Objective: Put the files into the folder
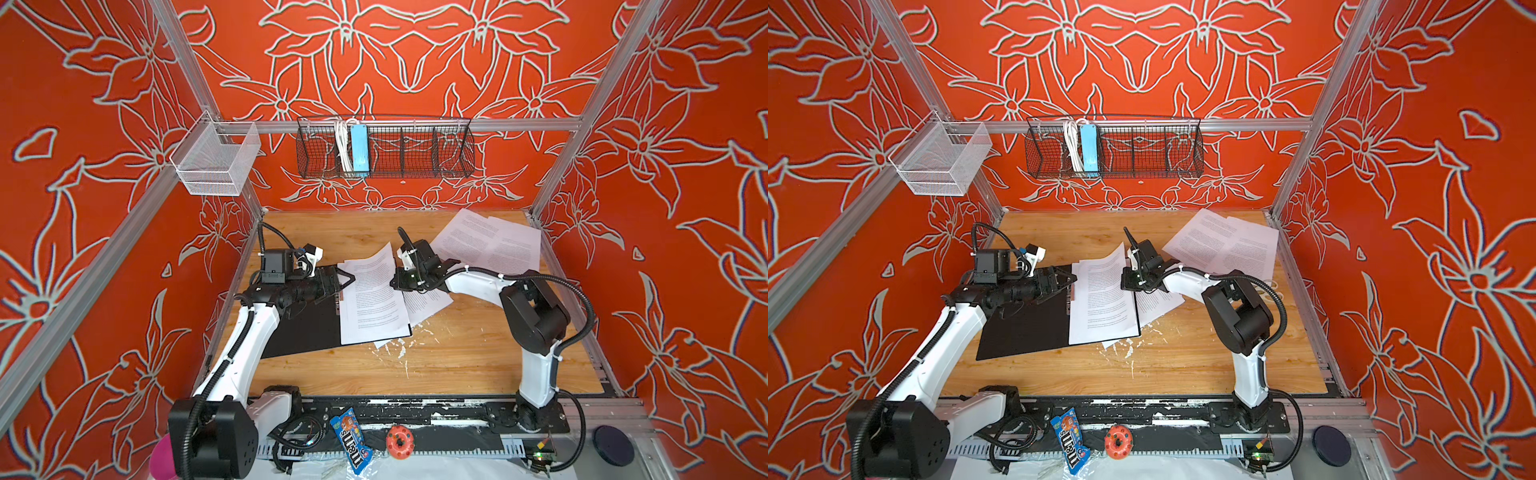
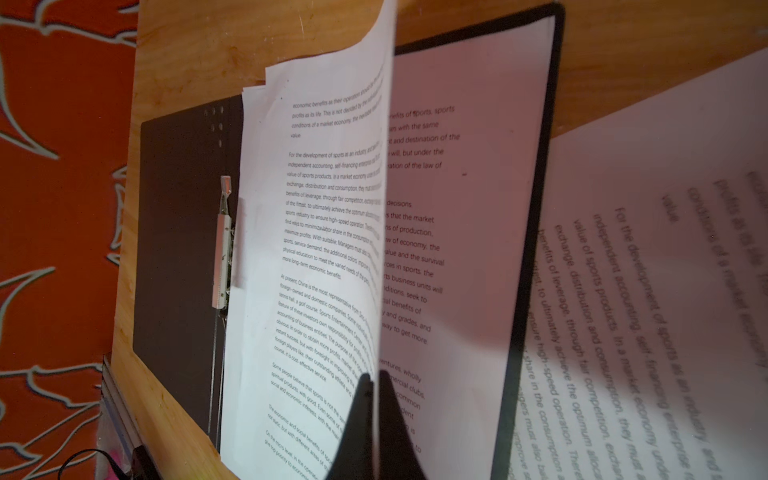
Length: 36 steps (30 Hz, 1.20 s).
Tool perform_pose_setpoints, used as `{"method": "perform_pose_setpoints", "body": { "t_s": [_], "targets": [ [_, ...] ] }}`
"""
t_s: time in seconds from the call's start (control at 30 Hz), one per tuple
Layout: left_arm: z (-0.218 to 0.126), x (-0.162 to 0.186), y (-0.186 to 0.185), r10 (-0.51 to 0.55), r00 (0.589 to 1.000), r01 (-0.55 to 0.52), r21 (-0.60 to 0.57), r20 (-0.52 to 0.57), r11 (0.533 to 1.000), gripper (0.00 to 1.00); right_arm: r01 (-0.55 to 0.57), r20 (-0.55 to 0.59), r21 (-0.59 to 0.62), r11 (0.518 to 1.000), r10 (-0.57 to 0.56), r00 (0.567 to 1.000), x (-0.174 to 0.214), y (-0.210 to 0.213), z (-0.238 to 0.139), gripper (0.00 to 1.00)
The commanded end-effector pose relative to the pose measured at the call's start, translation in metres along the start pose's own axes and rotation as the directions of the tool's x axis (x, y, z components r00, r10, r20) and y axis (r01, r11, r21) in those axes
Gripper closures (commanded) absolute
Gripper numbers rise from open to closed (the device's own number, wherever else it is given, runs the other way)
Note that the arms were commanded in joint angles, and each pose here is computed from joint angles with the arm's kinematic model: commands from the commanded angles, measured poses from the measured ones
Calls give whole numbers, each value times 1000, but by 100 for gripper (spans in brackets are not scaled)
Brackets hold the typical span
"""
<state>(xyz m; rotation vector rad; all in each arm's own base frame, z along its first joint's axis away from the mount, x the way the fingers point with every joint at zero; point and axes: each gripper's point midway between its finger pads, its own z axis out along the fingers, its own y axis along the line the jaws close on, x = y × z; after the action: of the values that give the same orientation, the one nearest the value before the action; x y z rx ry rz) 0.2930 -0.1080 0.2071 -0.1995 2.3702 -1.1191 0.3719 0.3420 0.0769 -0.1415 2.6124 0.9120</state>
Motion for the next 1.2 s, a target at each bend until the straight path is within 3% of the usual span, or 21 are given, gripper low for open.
{"method": "perform_pose_setpoints", "body": {
  "t_s": [0.0, 1.17],
  "targets": [
    [-4, -5, -2, 28, 999, -28, -25, 15, 999, 2, -8, 18, -22, 1000, 8, 1000, -7, 12, 3, 100],
    [-4, -5, -1, 24, 1000, -24, -32, 13, 999, 2, 5, -25, -40, 999, -6, 1000, 6, 25, 15, 100]
  ]
}}
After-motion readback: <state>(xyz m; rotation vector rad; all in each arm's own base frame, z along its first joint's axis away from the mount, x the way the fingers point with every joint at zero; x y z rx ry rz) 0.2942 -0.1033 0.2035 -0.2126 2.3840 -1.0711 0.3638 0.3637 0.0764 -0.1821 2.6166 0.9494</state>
